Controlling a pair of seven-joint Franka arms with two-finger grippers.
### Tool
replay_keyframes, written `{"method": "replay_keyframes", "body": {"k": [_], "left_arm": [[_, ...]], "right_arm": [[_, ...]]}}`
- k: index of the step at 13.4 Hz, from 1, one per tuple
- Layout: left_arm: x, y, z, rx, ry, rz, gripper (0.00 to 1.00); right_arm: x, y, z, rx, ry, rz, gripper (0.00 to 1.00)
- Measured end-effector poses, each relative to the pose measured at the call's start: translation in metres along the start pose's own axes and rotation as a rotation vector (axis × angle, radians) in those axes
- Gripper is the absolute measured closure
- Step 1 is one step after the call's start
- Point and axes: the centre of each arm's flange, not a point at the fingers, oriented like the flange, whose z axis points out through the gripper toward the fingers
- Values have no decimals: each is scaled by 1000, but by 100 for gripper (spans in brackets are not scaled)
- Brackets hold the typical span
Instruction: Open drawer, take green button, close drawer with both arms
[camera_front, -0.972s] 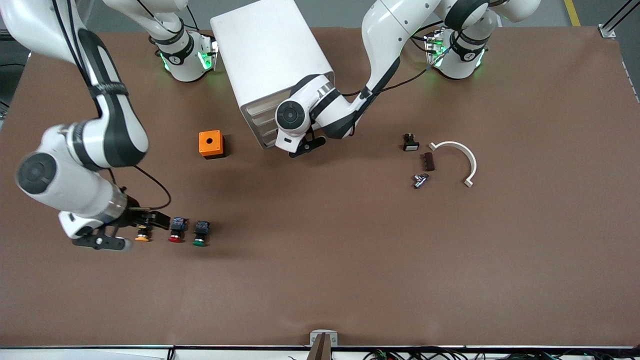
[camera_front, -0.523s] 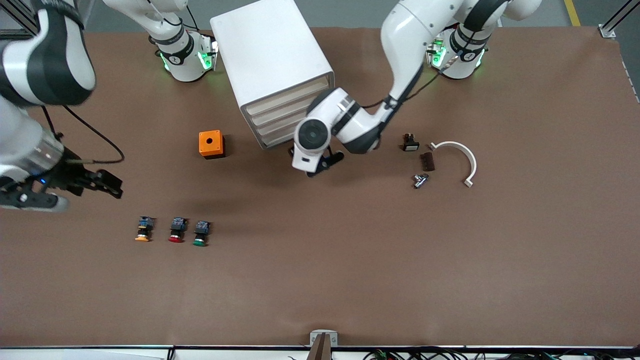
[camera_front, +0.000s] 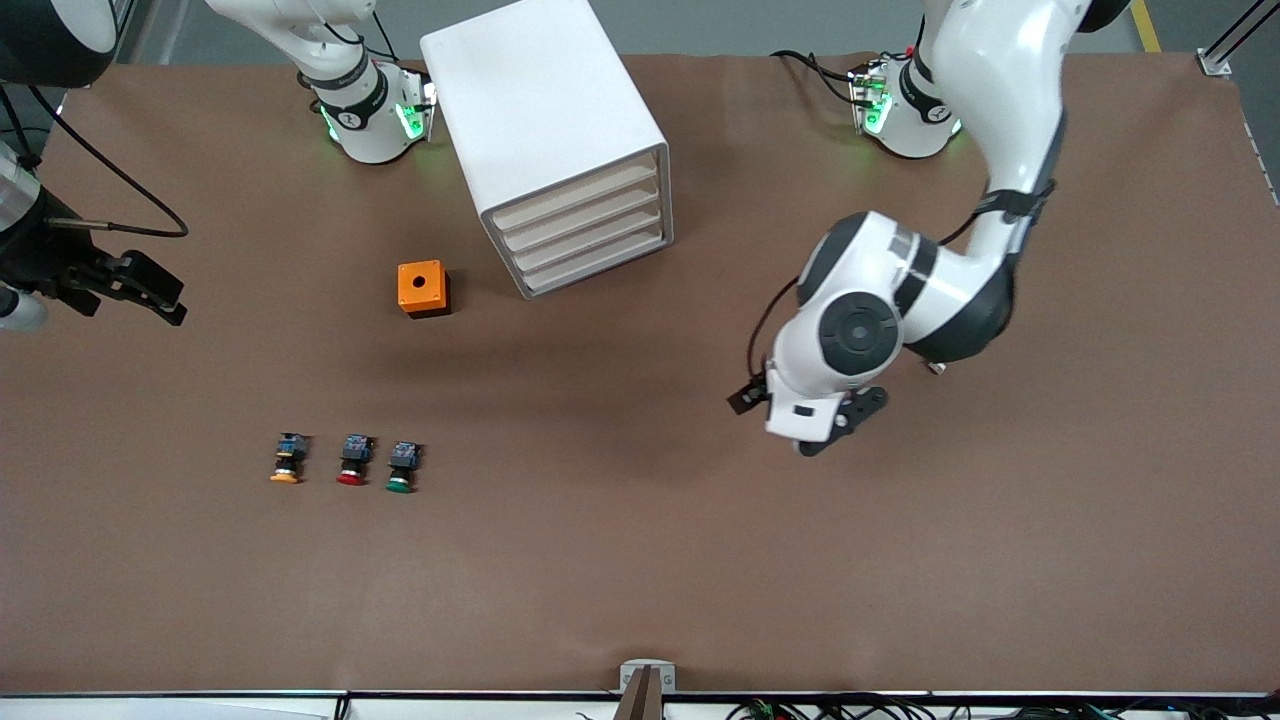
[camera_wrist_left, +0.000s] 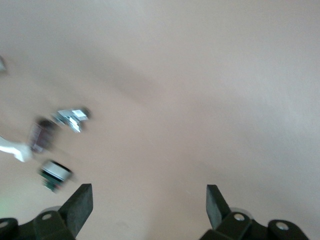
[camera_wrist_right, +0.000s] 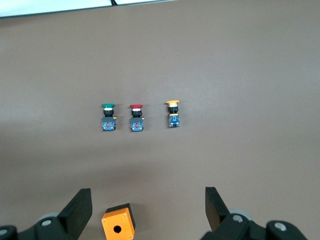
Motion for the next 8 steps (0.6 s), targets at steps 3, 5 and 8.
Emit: {"method": "replay_keyframes", "body": {"k": [3, 5, 8], "left_arm": [[43, -58, -57, 36, 71, 71, 0], [62, -99, -99, 37, 93, 143, 0], [82, -167, -162, 20, 125, 262, 0]], "right_arm": [[-5, -1, 6, -1, -48, 0, 0], [-10, -10, -4, -3, -64, -18, 0], [-11, -8, -18, -2, -55, -14, 0]]}}
